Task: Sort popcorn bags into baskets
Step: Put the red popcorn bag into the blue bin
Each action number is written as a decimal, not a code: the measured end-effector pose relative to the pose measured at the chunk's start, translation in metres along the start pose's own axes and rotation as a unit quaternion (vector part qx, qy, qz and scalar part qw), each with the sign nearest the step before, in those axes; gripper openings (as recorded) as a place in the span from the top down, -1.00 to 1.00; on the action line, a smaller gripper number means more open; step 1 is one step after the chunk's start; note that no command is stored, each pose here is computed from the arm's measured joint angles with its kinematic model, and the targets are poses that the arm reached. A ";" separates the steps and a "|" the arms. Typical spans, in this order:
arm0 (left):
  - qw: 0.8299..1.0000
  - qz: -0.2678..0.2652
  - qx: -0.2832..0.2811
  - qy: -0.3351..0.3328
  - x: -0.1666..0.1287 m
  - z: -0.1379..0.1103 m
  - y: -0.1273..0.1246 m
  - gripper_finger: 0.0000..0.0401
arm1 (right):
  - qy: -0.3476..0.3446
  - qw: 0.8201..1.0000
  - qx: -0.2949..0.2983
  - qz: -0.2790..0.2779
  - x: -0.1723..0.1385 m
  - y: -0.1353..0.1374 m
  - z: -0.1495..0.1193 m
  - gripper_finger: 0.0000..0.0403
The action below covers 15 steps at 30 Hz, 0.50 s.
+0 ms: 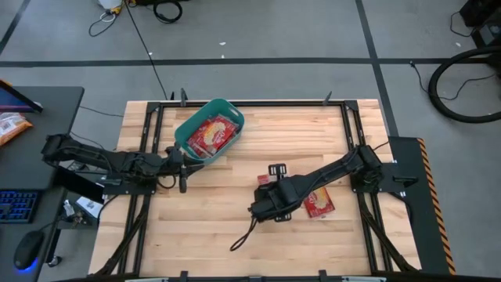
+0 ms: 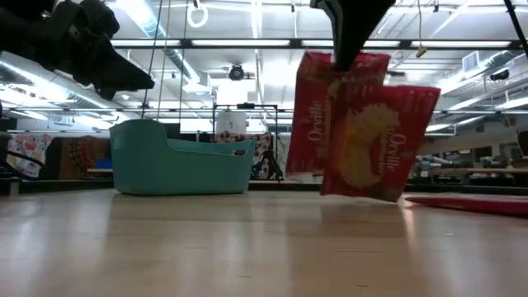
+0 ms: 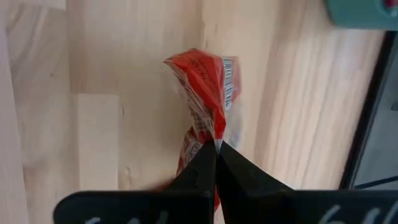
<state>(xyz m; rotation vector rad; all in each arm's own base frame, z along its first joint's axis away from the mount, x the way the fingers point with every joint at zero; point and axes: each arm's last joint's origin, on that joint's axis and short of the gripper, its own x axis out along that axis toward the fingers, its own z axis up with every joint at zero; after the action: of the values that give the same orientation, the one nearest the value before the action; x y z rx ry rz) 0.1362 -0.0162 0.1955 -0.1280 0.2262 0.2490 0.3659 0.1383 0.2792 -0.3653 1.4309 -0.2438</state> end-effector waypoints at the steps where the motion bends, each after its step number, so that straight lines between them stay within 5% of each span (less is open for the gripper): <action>1: 1.000 -0.001 0.010 -0.005 0.003 0.000 -0.001 0.66 | -0.003 1.000 0.001 -0.002 -0.003 -0.002 0.001 0.95; 10: 0.993 -0.045 0.084 -0.069 0.033 0.005 -0.019 0.64 | -0.055 0.998 0.003 -0.013 -0.033 -0.018 0.007 0.95; 15: 0.990 -0.045 0.101 -0.087 0.049 0.006 -0.027 0.46 | -0.085 0.996 -0.003 -0.020 -0.046 -0.026 0.010 0.95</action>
<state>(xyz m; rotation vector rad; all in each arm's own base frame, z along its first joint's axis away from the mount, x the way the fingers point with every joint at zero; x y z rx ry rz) 0.1902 -0.0297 0.1921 0.0838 0.0715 0.1449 0.3713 0.1332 0.3322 -0.4107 1.2582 -0.2364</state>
